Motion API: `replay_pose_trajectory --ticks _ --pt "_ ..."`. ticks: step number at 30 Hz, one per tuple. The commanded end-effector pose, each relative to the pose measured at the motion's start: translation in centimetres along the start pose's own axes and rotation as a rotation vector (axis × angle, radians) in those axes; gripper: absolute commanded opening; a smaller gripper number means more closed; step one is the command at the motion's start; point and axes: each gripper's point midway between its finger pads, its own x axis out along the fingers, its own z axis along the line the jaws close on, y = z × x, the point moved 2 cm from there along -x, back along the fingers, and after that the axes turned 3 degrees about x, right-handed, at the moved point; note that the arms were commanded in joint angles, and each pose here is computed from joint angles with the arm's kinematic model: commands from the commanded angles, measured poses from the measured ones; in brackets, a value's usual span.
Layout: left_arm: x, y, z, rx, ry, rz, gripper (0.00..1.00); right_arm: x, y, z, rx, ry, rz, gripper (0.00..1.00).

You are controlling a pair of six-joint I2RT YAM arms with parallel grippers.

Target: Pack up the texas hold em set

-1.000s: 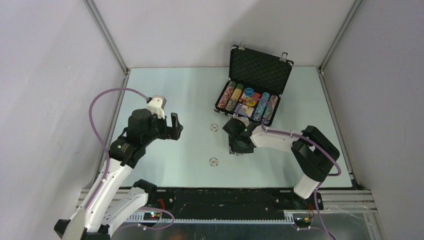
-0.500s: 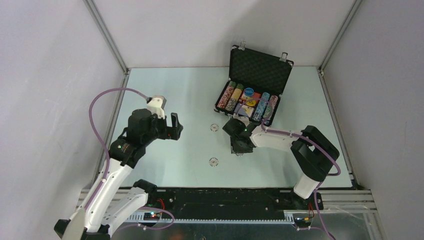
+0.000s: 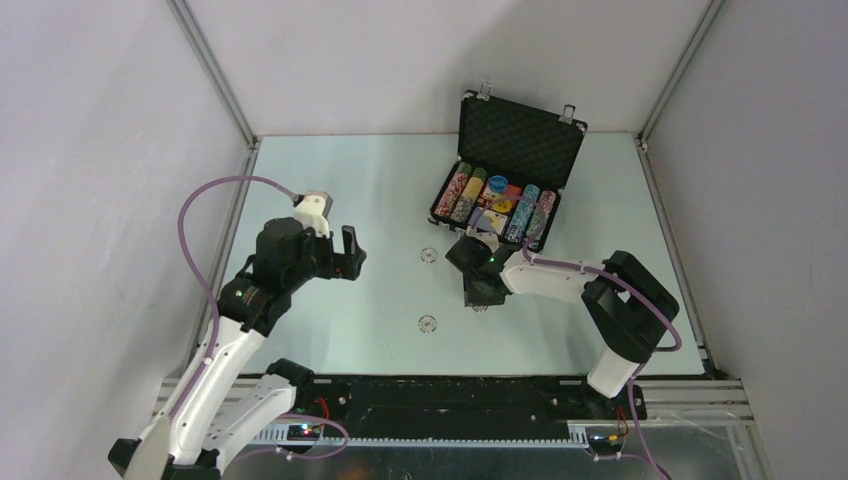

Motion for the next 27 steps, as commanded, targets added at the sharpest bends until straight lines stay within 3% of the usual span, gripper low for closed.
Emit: replay_pose_trajectory --ticks 1,15,27 --pt "-0.1 -0.9 0.1 0.013 0.003 -0.042 0.98 -0.7 -1.0 -0.2 0.002 -0.005 -0.042 0.43" --pt "0.0 -0.8 0.1 0.012 -0.001 -0.039 0.98 -4.2 -4.1 -0.3 0.024 -0.065 -0.125 0.44" --pt "0.4 -0.8 -0.3 -0.017 0.017 -0.018 0.98 -4.2 -4.6 0.3 0.004 -0.112 -0.124 0.44"
